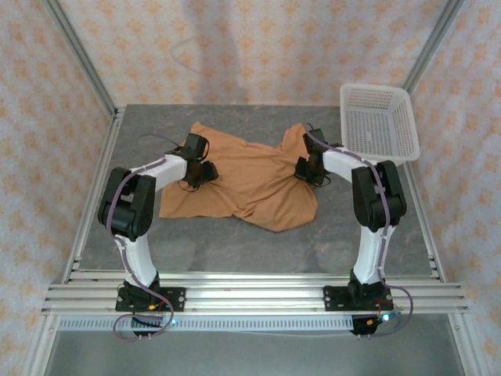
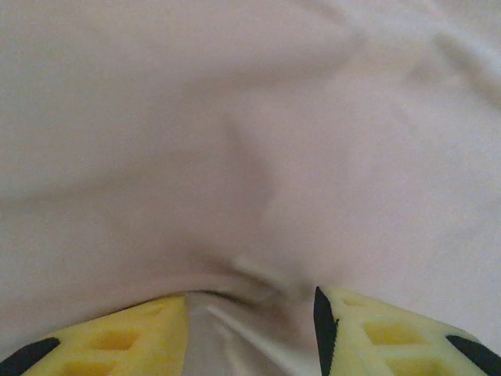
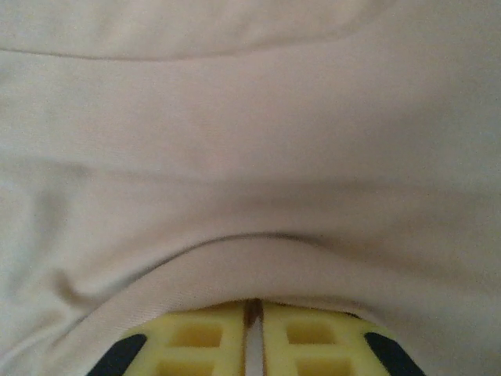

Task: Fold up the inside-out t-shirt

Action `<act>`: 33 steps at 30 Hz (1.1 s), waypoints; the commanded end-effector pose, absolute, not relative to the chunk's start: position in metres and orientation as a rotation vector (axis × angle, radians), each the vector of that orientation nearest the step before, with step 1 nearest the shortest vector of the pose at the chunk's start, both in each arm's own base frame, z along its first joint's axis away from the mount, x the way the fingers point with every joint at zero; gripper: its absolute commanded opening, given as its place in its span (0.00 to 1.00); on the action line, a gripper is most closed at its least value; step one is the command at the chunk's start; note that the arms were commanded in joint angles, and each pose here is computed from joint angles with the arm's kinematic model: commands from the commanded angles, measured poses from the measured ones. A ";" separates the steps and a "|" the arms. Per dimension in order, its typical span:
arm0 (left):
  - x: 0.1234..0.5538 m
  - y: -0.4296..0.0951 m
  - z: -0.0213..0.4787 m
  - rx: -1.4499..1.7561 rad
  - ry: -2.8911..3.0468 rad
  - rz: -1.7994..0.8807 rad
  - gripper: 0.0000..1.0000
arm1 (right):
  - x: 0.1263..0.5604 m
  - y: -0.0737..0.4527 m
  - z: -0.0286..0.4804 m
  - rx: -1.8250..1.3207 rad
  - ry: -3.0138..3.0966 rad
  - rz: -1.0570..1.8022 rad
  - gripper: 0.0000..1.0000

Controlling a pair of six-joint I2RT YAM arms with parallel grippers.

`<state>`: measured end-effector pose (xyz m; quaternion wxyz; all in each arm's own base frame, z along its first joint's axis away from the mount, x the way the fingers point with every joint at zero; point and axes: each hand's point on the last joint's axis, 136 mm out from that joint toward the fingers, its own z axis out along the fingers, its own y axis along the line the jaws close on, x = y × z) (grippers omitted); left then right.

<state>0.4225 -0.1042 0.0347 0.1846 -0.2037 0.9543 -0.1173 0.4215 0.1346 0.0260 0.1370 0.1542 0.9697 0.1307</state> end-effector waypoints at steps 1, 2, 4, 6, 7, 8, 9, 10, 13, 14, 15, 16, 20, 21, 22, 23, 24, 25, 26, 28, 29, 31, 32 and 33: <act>0.415 -0.099 0.075 -0.495 2.638 -0.240 0.49 | 0.400 0.132 0.046 0.369 2.841 0.351 0.28; 0.405 -0.098 0.088 -0.451 2.631 -0.204 0.51 | 0.390 0.133 0.058 0.338 2.826 0.354 0.35; 0.381 -0.091 0.105 -0.420 2.621 -0.148 0.55 | 0.363 0.134 0.074 0.286 2.811 0.344 0.44; 0.354 -0.079 0.108 -0.443 2.628 -0.110 0.58 | 0.332 0.136 0.080 0.246 2.808 0.343 0.47; 0.342 -0.073 0.109 -0.451 2.631 -0.099 0.58 | 0.316 0.137 0.081 0.231 2.808 0.347 0.48; 0.330 -0.069 0.106 -0.462 2.642 -0.089 0.59 | 0.300 0.140 0.079 0.222 2.815 0.355 0.48; 0.321 -0.066 0.103 -0.477 2.648 -0.096 0.60 | 0.289 0.142 0.078 0.221 2.818 0.370 0.48; 0.314 -0.065 0.098 -0.480 2.654 -0.112 0.60 | 0.277 0.146 0.075 0.218 2.827 0.389 0.48; 0.301 -0.061 0.080 -0.557 2.661 -0.152 0.62 | 0.257 0.153 0.069 0.215 2.835 0.413 0.50; 0.300 -0.059 0.076 -0.570 2.664 -0.159 0.62 | 0.255 0.157 0.067 0.209 2.836 0.421 0.51; 0.299 -0.059 0.070 -0.581 2.672 -0.171 0.63 | 0.254 0.159 0.064 0.208 2.840 0.425 0.51; 0.300 -0.060 0.064 -0.584 2.680 -0.182 0.63 | 0.254 0.161 0.061 0.207 2.846 0.419 0.52; 0.305 -0.058 0.047 -0.598 2.702 -0.180 0.65 | 0.259 0.160 0.044 0.184 2.872 0.307 0.52; 0.306 -0.057 0.041 -0.610 2.712 -0.174 0.65 | 0.261 0.158 0.038 0.179 2.881 0.274 0.52; 0.308 -0.056 0.035 -0.619 2.721 -0.175 0.65 | 0.263 0.156 0.031 0.179 2.890 0.238 0.52; 0.309 -0.056 0.030 -0.626 2.728 -0.176 0.65 | 0.264 0.155 0.026 0.172 2.899 0.217 0.51; 0.311 -0.055 0.024 -0.637 2.736 -0.176 0.65 | 0.265 0.155 0.021 0.169 2.913 0.197 0.49; 0.313 -0.054 0.019 -0.648 2.743 -0.176 0.65 | 0.265 0.156 0.019 0.162 2.924 0.188 0.45; 0.315 -0.053 0.015 -0.656 2.750 -0.176 0.64 | 0.266 0.156 0.018 0.157 2.929 0.181 0.37; 0.317 -0.049 0.006 -0.676 2.757 -0.169 0.58 | 0.266 0.156 0.022 0.155 2.926 0.184 0.16; 0.317 -0.046 0.002 -0.683 2.762 -0.163 0.49 | 0.266 0.156 0.027 0.154 2.919 0.196 0.08; 0.318 -0.041 -0.004 -0.701 2.774 -0.169 0.14 | 0.262 0.160 0.044 0.145 2.907 0.257 0.00; 0.318 -0.041 -0.005 -0.705 2.777 -0.188 0.04 | 0.258 0.163 0.053 0.140 2.909 0.299 0.00; 0.318 -0.037 -0.003 -0.712 2.774 -0.179 0.00 | 0.252 0.167 0.066 0.124 2.907 0.353 0.00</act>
